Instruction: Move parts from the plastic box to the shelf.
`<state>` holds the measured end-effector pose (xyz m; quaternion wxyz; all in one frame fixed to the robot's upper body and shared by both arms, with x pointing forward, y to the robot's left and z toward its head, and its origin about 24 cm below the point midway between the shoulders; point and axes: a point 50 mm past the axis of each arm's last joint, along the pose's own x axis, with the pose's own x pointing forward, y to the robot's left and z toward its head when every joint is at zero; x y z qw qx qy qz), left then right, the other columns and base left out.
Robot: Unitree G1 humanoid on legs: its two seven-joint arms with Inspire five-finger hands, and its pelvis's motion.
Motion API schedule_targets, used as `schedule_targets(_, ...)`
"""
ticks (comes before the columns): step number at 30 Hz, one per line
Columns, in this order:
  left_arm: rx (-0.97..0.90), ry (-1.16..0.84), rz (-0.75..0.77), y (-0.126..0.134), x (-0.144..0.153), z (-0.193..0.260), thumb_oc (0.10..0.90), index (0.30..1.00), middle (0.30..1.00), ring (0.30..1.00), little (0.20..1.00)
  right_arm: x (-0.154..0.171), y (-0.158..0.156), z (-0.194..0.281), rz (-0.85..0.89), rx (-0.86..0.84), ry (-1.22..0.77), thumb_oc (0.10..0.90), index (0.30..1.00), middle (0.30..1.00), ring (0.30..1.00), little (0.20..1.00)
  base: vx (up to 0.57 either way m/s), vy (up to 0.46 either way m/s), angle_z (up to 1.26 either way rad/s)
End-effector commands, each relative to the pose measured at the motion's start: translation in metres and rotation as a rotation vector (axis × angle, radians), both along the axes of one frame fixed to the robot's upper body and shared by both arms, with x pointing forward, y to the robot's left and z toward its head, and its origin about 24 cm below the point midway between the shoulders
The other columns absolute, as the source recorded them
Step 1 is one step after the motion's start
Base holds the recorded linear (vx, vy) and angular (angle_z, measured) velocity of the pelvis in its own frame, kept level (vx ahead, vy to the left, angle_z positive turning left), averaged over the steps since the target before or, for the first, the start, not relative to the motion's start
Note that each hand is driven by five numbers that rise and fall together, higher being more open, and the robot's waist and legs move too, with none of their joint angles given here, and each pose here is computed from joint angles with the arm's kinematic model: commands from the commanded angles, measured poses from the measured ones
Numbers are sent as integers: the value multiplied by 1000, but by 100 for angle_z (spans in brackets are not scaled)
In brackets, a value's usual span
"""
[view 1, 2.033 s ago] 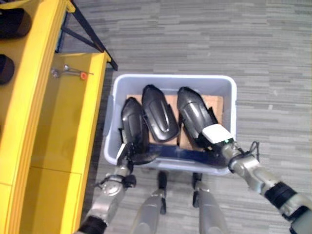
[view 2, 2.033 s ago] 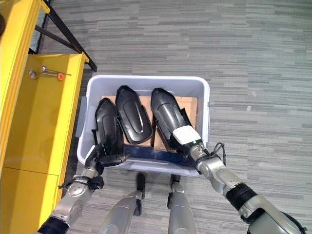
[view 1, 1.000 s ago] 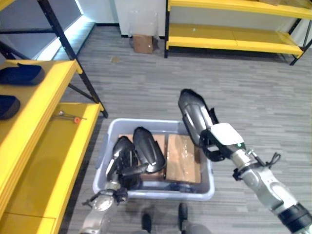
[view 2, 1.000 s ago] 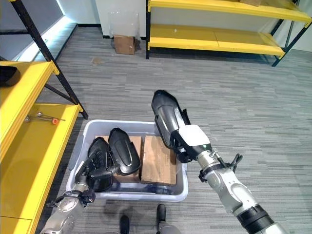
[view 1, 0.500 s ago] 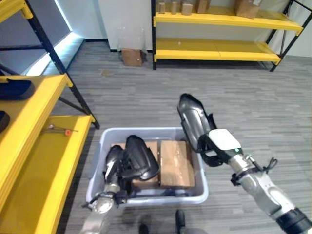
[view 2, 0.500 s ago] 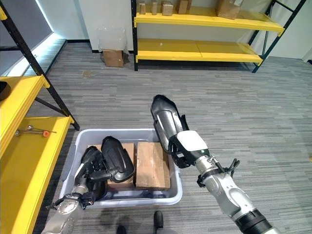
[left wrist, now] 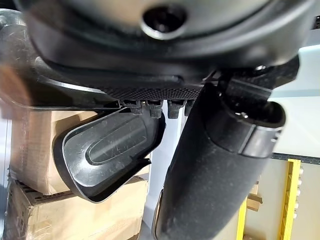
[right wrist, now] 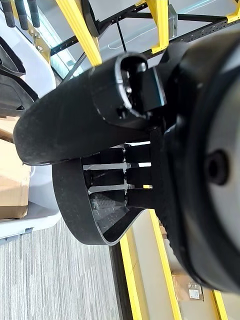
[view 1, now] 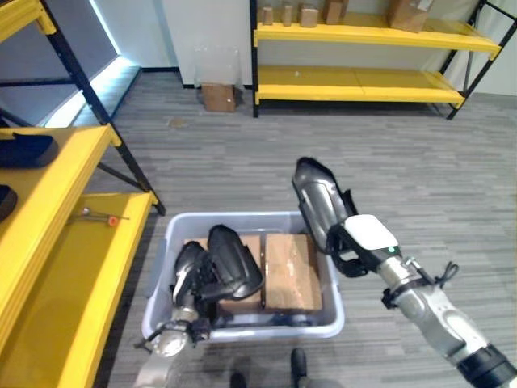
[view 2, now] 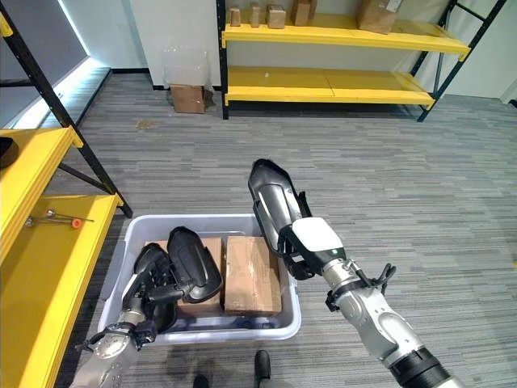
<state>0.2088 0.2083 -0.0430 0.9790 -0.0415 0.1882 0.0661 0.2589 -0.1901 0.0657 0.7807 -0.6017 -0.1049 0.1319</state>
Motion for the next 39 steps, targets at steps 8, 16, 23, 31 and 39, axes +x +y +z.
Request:
schedule_targets(8,53,-135,16,6,23,27,900,1000,1000,1000,1000,13,-34,93,-62,5,-433,400,300,300,300,300,7,90,187)
schedule_targets(16,64,-156,23,13,19,32,900,1000,1000,1000,1000,10,-32,88,-64,35,-405,400,300,300,300,300,80,169,42)
schedule_targets(23,92,-145,40,24,11,31,900,1000,1000,1000,1000,11,-24,86,-38,55,-389,400,300,300,300,300,57,160,2)
schedule_targets(31,109,-178,64,33,10,40,900,1000,1000,1000,1000,23,-4,95,18,75,-415,400,300,300,300,300,-6,166,22)
schedule_targets(39,145,-231,72,40,15,53,900,1000,1000,1000,1000,34,20,97,80,90,-410,400,300,300,300,300,-20,216,29)
